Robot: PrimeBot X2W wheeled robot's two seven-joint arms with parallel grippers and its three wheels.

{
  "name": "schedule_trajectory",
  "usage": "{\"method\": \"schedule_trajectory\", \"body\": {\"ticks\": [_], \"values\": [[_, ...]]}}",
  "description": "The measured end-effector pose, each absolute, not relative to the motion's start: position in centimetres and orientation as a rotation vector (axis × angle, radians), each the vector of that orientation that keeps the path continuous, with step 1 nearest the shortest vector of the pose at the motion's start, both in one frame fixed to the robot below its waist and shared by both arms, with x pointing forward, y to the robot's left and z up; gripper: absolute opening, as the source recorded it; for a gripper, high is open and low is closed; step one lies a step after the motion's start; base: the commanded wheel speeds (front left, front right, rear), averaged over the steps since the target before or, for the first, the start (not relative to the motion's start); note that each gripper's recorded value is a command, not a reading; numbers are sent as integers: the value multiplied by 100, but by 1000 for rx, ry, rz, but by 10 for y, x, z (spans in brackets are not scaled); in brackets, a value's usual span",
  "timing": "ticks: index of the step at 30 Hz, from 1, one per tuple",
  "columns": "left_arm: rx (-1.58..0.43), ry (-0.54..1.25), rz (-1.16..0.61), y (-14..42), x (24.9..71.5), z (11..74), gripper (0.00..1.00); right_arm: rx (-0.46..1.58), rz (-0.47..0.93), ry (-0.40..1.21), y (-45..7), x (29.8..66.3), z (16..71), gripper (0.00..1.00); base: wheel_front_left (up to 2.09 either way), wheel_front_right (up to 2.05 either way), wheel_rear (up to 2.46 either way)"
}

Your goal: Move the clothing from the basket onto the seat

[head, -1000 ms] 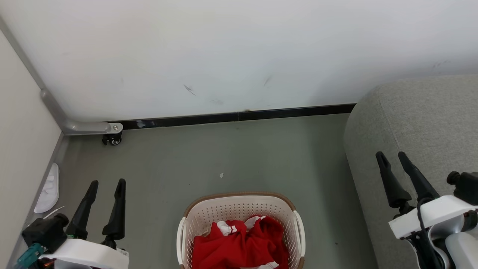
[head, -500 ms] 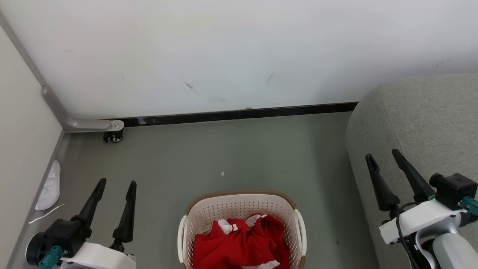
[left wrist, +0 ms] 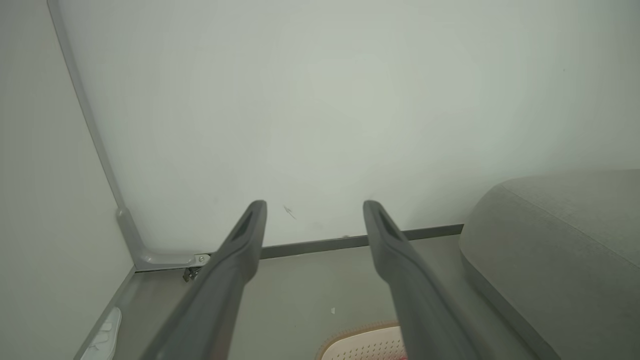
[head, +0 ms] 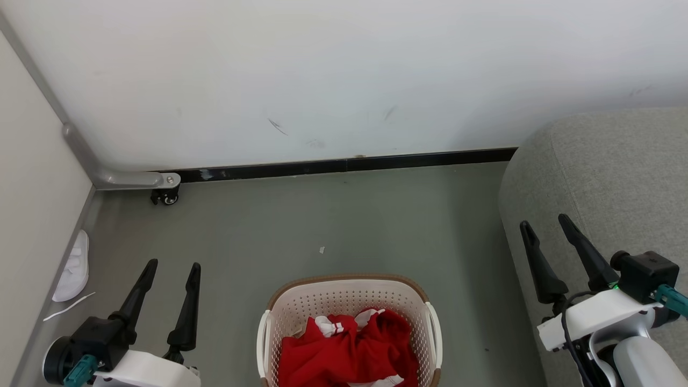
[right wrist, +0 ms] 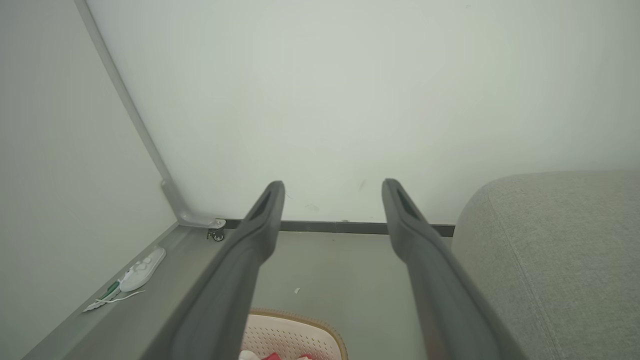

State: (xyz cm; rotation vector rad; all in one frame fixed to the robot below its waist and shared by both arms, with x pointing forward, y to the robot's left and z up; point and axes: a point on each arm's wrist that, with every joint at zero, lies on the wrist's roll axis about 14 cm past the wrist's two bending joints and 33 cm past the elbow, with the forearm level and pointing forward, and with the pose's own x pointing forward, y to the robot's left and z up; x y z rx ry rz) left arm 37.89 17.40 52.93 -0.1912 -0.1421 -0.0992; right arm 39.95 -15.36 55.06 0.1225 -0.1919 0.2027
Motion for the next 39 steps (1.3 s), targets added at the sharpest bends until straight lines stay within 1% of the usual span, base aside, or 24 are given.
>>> {"method": "schedule_trajectory", "body": {"ticks": [23, 39], "values": [[-204, -135, -63, 183, 381, 526, 100, 124, 189, -191, -153, 400, 549, 100, 0, 0, 0], [-205, -105, -91, 171, 390, 516, 100, 126, 159, -178, -163, 403, 543, 100, 0, 0, 0]]}}
